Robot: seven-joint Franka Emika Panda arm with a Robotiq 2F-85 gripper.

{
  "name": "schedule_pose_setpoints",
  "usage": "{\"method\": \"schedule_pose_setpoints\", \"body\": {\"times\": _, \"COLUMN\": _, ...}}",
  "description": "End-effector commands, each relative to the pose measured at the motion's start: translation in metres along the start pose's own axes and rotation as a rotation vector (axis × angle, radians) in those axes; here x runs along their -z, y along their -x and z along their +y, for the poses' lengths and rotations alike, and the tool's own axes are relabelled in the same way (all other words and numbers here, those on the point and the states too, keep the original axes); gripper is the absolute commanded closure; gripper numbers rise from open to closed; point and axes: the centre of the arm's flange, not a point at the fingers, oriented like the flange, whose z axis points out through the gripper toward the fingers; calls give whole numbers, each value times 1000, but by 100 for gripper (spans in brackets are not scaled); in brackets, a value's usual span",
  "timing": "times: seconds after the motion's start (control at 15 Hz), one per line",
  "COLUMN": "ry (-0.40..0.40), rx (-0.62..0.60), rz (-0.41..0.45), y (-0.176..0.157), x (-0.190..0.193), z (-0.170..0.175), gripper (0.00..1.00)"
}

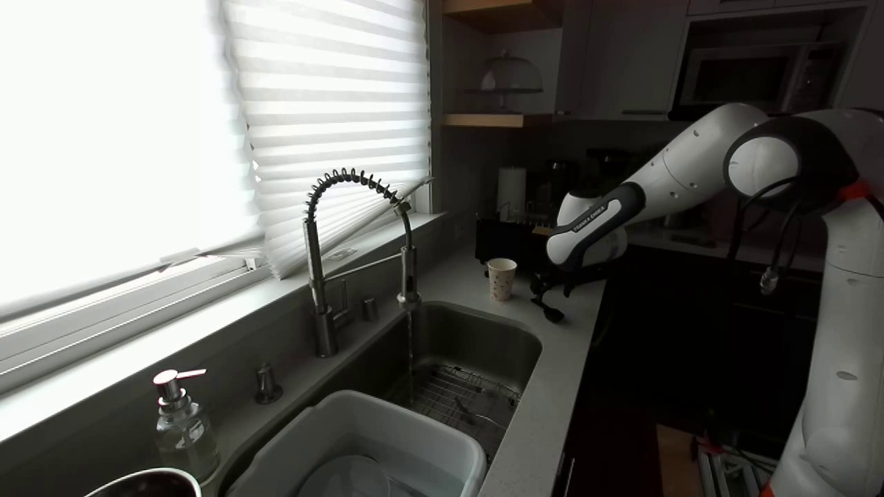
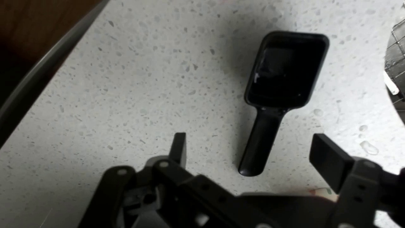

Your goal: Pick up the black scoop and use it to move one scoop of water from the tap into the styrofoam cup

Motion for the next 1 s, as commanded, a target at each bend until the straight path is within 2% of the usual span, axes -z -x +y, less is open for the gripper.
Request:
{"method": "schedule_pose_setpoints", "body": {"times": 0.0, "ry": -3, "rx": -29, "rz": -6, "y": -11, "x": -11, "z": -2, "gripper": 0}}
{"method": "schedule_pose_setpoints", "body": {"times": 0.67, "ry": -1, "rx": -93, "rz": -48, "y": -21, "x": -27, "z": -17, "gripper": 1}}
{"method": "schedule_pose_setpoints", "body": {"times": 0.8, "ry": 7, "rx": -99, "rz": -57, "y": -22, "x": -30, "z": -18, "gripper": 9}}
{"method": "schedule_pose_setpoints", "body": {"times": 0.87, "ry": 9, "rx": -102, "rz": -63, "y": -23, "x": -31, "z": -18, "gripper": 19}}
{"method": "schedule_pose_setpoints", "body": {"times": 0.93, "ry": 11, "rx": -104, "rz": -68, "y": -24, "x": -32, "z": -18, "gripper": 24}}
